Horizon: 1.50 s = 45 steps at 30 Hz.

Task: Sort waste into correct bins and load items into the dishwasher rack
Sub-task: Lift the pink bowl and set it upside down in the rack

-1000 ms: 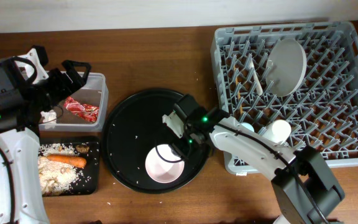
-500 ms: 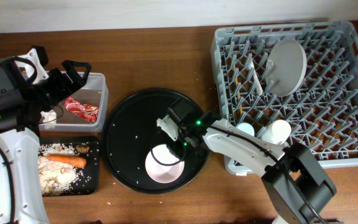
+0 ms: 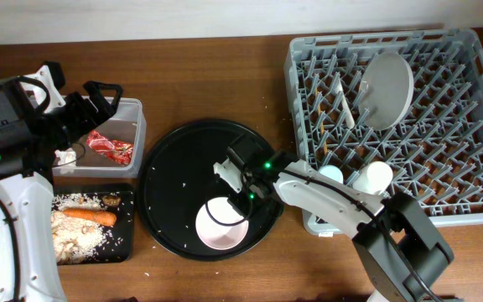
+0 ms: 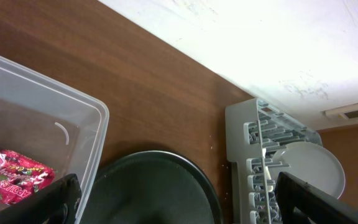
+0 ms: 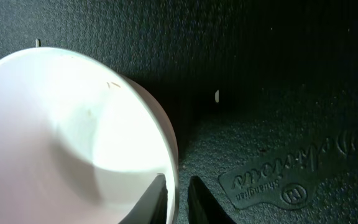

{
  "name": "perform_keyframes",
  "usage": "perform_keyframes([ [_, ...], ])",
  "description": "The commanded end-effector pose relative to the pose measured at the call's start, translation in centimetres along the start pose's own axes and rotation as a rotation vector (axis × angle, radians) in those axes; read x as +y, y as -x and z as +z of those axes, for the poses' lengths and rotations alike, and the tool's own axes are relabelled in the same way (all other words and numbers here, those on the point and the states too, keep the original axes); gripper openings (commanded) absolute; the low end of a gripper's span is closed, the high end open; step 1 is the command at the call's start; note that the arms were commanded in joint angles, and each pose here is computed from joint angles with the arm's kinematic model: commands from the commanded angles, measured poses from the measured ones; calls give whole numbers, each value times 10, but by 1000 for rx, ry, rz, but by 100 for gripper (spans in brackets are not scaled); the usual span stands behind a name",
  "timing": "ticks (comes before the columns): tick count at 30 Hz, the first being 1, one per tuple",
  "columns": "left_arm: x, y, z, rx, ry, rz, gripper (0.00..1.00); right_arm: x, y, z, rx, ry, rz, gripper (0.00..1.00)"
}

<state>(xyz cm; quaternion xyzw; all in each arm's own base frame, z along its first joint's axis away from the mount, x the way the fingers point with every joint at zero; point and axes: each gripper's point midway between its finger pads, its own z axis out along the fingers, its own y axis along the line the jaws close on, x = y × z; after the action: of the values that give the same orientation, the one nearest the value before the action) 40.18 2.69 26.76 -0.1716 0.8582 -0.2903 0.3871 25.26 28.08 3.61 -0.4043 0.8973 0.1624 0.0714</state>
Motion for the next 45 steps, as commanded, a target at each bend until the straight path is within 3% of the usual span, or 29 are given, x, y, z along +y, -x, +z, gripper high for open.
perform_keyframes([
  [1,-3,3,-3,-11,-3,1,99,4,-7,6,29,14,1,16],
  [3,-3,2,-3,-11,-3,1,99,4,-4,6,18,13,-2,4],
  [6,-3,2,-3,-11,-3,1,99,-1,15,-4,-41,8,9,4],
  [10,-3,2,-3,-11,-3,1,99,-25,80,-84,-240,-53,31,4],
  [11,-3,2,-3,-11,-3,1,99,-36,85,-95,-253,-115,34,4],
  [13,-3,2,-3,-11,-3,1,99,-85,92,-129,-246,-472,-2,4],
  [15,-3,2,-3,-11,-3,1,99,-95,93,-139,-243,-578,2,4],
  [19,-3,2,-3,-11,-3,1,99,-105,98,-146,-278,-606,41,4],
  [23,-3,2,-3,-11,-3,1,99,-165,87,-226,-239,-1006,110,4],
  [25,-3,2,-3,-11,-3,1,99,-189,81,-247,-198,-1058,69,4],
  [27,-3,2,-3,-11,-3,1,99,-240,57,-286,-184,-1211,183,4],
  [30,-3,2,-3,-11,-3,1,99,-297,35,-317,-120,-1314,164,4],
  [33,-3,2,-3,-11,-3,1,99,-333,34,-322,10,-1381,8,4],
  [37,-3,2,-3,-11,-3,1,99,-368,41,-280,248,-1400,-201,4],
  [41,-3,2,-3,-11,-3,1,99,-388,31,-249,401,-1419,-220,4],
  [45,-3,2,-3,-11,-3,1,99,-369,29,-238,483,-1398,-233,4],
])
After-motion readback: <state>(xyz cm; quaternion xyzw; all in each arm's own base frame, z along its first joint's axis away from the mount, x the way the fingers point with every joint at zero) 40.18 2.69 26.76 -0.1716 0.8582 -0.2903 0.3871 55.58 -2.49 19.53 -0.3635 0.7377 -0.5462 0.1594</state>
